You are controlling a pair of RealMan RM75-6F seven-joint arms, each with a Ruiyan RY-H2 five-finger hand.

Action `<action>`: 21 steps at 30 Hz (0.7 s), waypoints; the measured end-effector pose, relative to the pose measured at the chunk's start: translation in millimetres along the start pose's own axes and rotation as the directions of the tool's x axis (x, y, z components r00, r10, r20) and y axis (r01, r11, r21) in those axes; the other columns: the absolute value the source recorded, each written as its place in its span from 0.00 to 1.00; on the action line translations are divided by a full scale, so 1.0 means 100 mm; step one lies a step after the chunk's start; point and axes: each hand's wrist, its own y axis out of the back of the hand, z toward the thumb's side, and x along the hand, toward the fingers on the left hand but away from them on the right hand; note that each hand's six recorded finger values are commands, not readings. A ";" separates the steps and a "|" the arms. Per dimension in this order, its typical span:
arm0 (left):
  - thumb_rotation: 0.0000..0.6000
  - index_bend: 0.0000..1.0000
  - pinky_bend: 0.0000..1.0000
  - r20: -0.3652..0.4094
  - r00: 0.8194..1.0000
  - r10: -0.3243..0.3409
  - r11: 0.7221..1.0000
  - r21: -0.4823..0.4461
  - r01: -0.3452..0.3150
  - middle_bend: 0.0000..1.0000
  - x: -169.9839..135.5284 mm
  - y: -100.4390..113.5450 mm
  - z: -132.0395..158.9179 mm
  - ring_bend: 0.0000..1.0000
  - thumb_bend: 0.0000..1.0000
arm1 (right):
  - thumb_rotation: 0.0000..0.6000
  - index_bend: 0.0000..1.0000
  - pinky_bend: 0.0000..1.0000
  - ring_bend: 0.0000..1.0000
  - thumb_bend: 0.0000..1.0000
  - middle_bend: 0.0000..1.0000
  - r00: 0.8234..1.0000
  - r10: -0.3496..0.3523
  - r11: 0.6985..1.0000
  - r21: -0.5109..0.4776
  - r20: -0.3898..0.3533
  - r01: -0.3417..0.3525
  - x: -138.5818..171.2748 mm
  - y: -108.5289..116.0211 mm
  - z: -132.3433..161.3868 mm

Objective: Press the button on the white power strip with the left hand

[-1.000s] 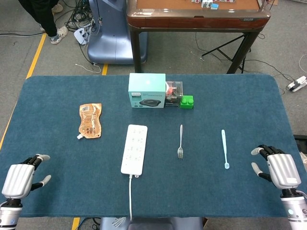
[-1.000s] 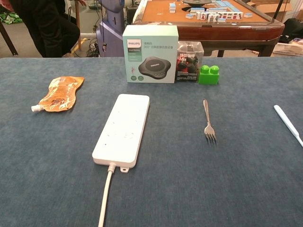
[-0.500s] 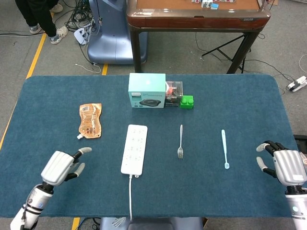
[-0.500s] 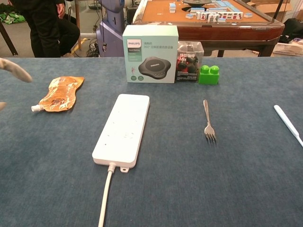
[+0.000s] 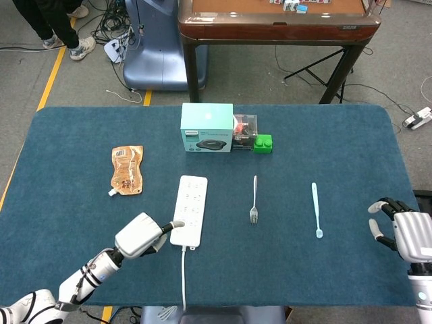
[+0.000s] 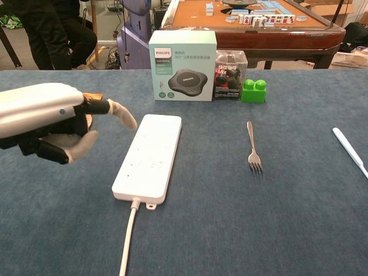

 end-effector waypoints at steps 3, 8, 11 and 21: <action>1.00 0.26 1.00 0.033 0.998 -0.046 0.999 0.029 0.045 1.00 0.05 -0.08 0.07 0.99 0.71 | 1.00 0.46 0.67 0.42 0.37 0.41 1.000 0.001 1.000 -0.001 -0.006 -0.001 -0.02 0.00 0.02; 1.00 0.26 1.00 0.043 0.993 -0.109 0.993 0.046 0.107 1.00 0.10 -0.20 0.11 1.00 0.72 | 1.00 0.46 0.67 0.42 0.37 0.41 1.000 0.008 1.000 -0.003 -0.013 -0.008 -0.04 -0.03 0.04; 1.00 0.26 1.00 0.031 0.991 -0.134 0.990 0.042 0.133 1.00 0.11 -0.24 0.10 1.00 0.73 | 1.00 0.46 0.67 0.42 0.37 0.41 1.000 0.014 1.000 -0.002 -0.015 -0.014 -0.05 -0.05 0.05; 1.00 0.26 1.00 -0.041 0.976 -0.214 0.977 0.014 0.215 1.00 0.11 -0.34 0.00 1.00 0.73 | 1.00 0.46 0.67 0.42 0.37 0.41 0.999 0.023 1.000 -0.003 -0.024 -0.023 -0.08 -0.09 0.09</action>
